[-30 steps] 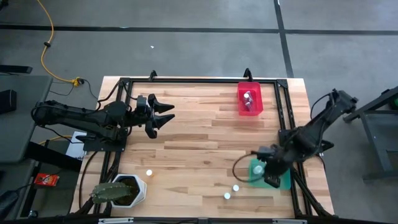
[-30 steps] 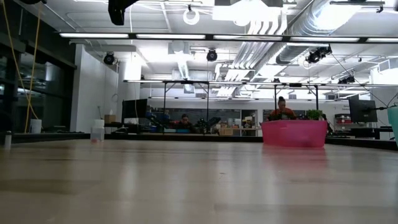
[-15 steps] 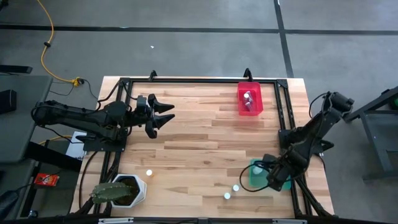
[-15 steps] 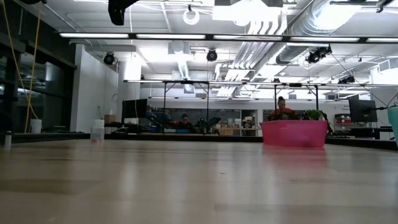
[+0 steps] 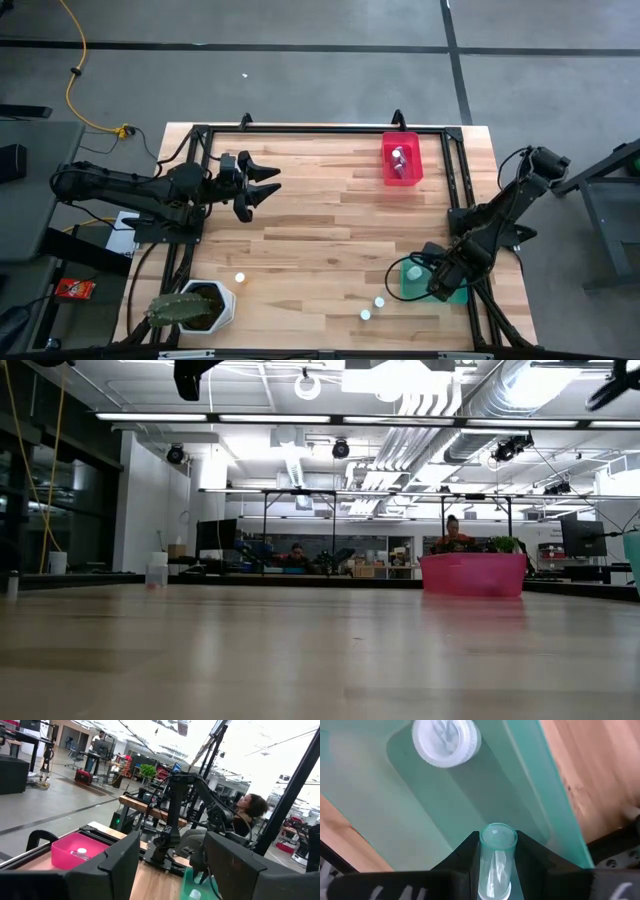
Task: Pick and place medicine bottles into bin by pill shape (circle, oval)
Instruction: Put the green tablet bottle into the green bin, then put the white capsule bottle into the red bin
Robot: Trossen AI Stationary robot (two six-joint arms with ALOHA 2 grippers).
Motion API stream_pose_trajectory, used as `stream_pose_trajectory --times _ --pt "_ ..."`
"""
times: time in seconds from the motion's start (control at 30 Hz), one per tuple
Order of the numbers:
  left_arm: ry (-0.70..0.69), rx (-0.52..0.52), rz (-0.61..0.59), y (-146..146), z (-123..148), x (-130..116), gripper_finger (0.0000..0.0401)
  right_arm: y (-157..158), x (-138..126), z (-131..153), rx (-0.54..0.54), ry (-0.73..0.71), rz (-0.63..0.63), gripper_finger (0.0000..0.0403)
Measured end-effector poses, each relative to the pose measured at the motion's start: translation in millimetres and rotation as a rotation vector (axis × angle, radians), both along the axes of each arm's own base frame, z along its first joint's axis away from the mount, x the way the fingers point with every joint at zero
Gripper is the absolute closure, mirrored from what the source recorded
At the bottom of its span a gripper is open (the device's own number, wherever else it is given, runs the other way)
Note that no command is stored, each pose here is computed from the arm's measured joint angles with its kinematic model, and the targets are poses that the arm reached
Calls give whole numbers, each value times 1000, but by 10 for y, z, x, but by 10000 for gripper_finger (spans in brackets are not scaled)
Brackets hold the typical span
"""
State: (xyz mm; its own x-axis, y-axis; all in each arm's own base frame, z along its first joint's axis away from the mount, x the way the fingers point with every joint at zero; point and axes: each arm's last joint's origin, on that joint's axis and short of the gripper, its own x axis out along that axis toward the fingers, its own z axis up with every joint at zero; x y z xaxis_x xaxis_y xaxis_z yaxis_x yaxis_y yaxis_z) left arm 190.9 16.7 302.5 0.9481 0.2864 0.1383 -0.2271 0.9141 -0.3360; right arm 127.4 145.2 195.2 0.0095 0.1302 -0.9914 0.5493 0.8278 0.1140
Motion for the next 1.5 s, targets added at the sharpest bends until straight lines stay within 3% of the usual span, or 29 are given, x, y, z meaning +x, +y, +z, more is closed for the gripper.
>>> stream_pose_trajectory --times 0.3,0.6,0.73,0.87,1.07,1.3,1.5 --pt "0 -1 5 1 0 -1 188 -2 1 -66 24 0 -18 312" --pt "0 -1 7 2 0 -1 188 -16 2 -63 2 -17 -14 201" --pt "0 -1 7 2 0 -1 188 -37 -8 31 19 -66 5 179" --pt "0 -1 7 2 0 -1 188 -94 -12 297 22 -237 0 176" --pt "0 -1 7 2 0 -1 188 -270 93 664 -44 -671 -86 176" --pt "0 -1 7 2 0 -1 188 -558 499 708 -235 -929 -90 176" --pt "0 -1 7 2 1 -1 188 -837 850 727 -190 -1268 -83 176"
